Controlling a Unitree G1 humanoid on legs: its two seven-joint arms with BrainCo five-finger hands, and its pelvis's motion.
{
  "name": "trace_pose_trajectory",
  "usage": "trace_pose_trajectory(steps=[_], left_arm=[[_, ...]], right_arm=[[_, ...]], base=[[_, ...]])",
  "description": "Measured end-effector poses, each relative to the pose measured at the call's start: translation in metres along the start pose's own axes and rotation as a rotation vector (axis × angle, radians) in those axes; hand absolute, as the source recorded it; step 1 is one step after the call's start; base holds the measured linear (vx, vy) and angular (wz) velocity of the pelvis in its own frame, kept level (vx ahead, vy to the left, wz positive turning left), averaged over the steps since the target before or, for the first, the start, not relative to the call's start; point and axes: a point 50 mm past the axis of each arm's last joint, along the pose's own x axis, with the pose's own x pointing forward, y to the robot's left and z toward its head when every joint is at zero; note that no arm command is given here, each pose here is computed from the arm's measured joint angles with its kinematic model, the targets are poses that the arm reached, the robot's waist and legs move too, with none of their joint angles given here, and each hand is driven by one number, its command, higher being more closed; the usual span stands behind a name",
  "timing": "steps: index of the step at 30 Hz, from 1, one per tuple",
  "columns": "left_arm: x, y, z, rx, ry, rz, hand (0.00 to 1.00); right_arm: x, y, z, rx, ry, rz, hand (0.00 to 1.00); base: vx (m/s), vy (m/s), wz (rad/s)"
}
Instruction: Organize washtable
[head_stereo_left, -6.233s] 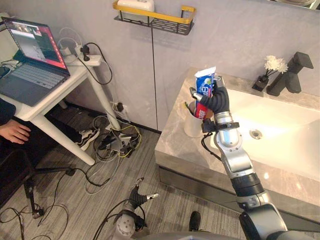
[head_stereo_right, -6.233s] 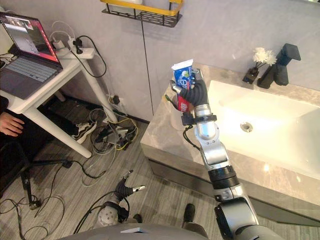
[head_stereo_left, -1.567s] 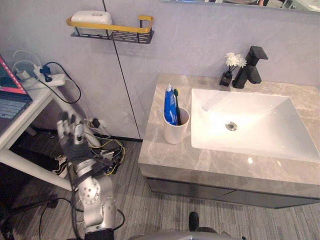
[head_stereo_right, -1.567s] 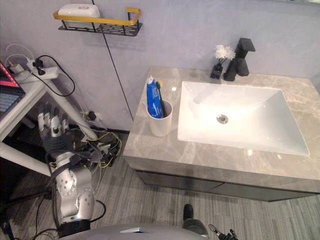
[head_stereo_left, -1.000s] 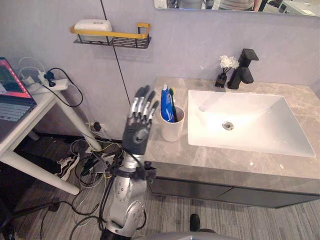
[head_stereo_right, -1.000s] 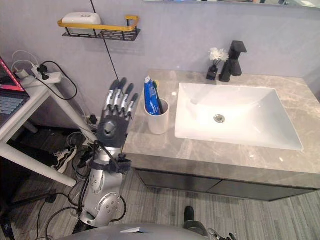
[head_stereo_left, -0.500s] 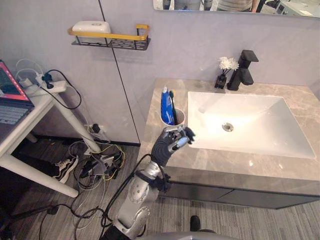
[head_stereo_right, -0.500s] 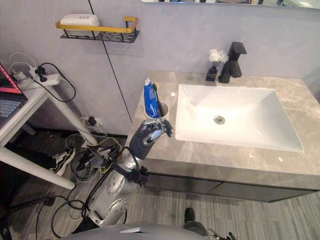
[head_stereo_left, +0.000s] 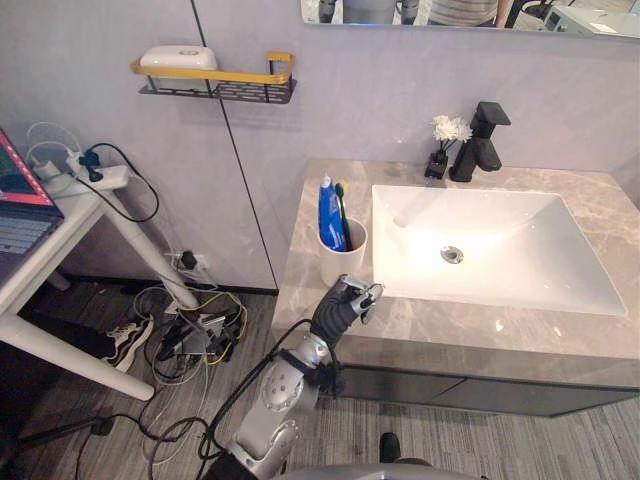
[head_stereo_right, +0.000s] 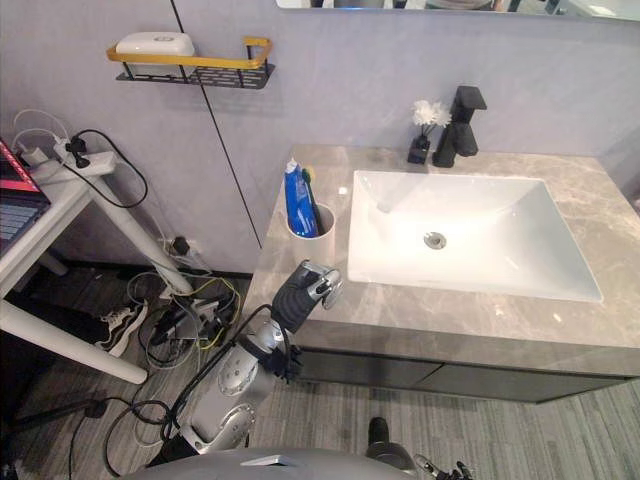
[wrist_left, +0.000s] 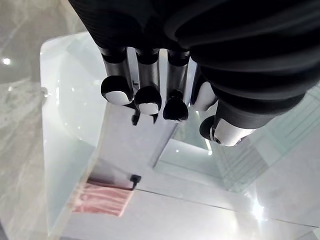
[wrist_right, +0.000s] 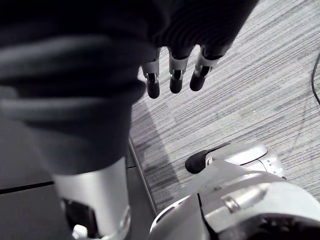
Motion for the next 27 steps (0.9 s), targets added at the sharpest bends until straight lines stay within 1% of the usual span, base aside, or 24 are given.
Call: trace_pose_trajectory(steps=[5,11,14,27], left_arm=[[0.000,0.004,0.000,0.010,0.002,0.025,1.00],[-0.006,0.029,-0.004,0.059,0.030,0.156,1.00],[-0.006,0.035,-0.002,0.090,0.025,0.186,1.00],[0.002,0.042,-0.009,0.125,0.055,0.210,1.00]], right_arm=[[0.000,0.000,0.000,0.000,0.000,-0.001,0.00],[0.000,0.000,0.001,0.000,-0.001,0.000,0.00],[0.000,0.001,0.001,0.001,-0.001,-0.001,0.00],[0.000,0.001,0.001,0.004,-0.003,-0.010,0.00]], base=[[0.00,0.000,0.00],[0.00,0.000,0.00],[0.00,0.000,0.00],[0.01,-0.003,-0.05]])
